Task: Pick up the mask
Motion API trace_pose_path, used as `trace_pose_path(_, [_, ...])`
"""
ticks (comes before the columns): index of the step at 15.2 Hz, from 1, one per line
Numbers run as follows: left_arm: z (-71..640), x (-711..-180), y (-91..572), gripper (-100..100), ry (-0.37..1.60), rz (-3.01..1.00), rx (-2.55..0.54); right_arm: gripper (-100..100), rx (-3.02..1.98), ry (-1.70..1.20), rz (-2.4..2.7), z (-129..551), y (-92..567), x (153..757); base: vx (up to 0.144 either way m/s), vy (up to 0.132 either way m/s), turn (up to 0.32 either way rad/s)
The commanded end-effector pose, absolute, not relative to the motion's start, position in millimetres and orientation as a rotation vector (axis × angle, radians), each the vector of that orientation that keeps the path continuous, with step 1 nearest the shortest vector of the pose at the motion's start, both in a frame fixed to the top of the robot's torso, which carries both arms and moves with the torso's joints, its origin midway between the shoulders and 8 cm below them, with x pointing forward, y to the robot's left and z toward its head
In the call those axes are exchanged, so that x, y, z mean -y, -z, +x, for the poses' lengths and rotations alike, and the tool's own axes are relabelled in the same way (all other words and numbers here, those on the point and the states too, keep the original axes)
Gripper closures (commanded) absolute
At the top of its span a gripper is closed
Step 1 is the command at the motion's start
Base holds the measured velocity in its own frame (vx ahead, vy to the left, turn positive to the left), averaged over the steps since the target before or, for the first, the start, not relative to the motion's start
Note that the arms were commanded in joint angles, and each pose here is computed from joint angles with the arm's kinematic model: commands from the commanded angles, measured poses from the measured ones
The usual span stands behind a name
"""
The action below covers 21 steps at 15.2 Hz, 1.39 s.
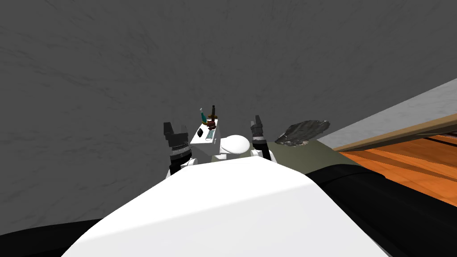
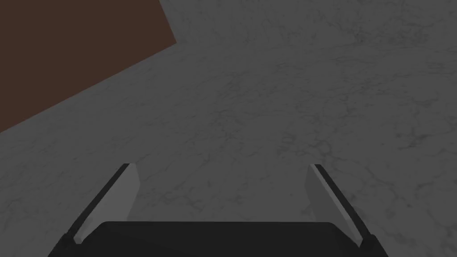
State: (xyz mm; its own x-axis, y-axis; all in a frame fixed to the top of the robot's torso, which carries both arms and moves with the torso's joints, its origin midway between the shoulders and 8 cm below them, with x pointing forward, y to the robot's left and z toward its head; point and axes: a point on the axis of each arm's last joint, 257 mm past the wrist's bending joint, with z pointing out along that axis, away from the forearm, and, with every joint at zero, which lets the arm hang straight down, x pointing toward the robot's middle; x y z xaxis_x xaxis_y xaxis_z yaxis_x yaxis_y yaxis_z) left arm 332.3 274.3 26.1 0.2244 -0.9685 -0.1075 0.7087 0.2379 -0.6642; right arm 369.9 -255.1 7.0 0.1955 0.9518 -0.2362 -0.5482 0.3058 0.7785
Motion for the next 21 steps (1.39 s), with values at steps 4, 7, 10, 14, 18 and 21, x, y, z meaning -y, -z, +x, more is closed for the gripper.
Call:
trace_pose_path(4, [338.6, -267.7, -19.0, -100, 1.240, -0.505, -0.655, 0, -0.803, -1.148, 0.613, 369.9, -7.0, 255.1, -0.001, -0.004, 0.001])
trace_pose_path(7, [348.0, -264.0, -6.9, -100, 1.233, -0.490, -0.736, 0, -0.803, -1.148, 0.613, 369.9, -7.0, 255.1, -0.003, -0.012, 0.003])
trace_pose_path(10, [359.9, -263.3, 10.1, -100, 1.218, -0.496, -0.821, 0, -0.803, -1.148, 0.613, 369.9, -7.0, 255.1, -0.004, -0.020, 0.005])
trace_pose_path(14, [377.7, -266.8, 38.6, -100, 1.185, -0.530, -0.933, 0, -0.803, -1.148, 0.613, 369.9, -7.0, 255.1, -0.005, -0.030, 0.005])
trace_pose_path(18, [391.1, -272.4, 63.5, -100, 1.154, -0.575, -1.012, 0, -0.803, -1.148, 0.613, 369.9, -7.0, 255.1, -0.004, -0.033, 0.004])
trace_pose_path(21, [399.6, -277.1, 81.2, -100, 1.130, -0.612, -1.061, 0, -0.803, -1.148, 0.613, 369.9, -7.0, 255.1, -0.002, -0.025, 0.002])
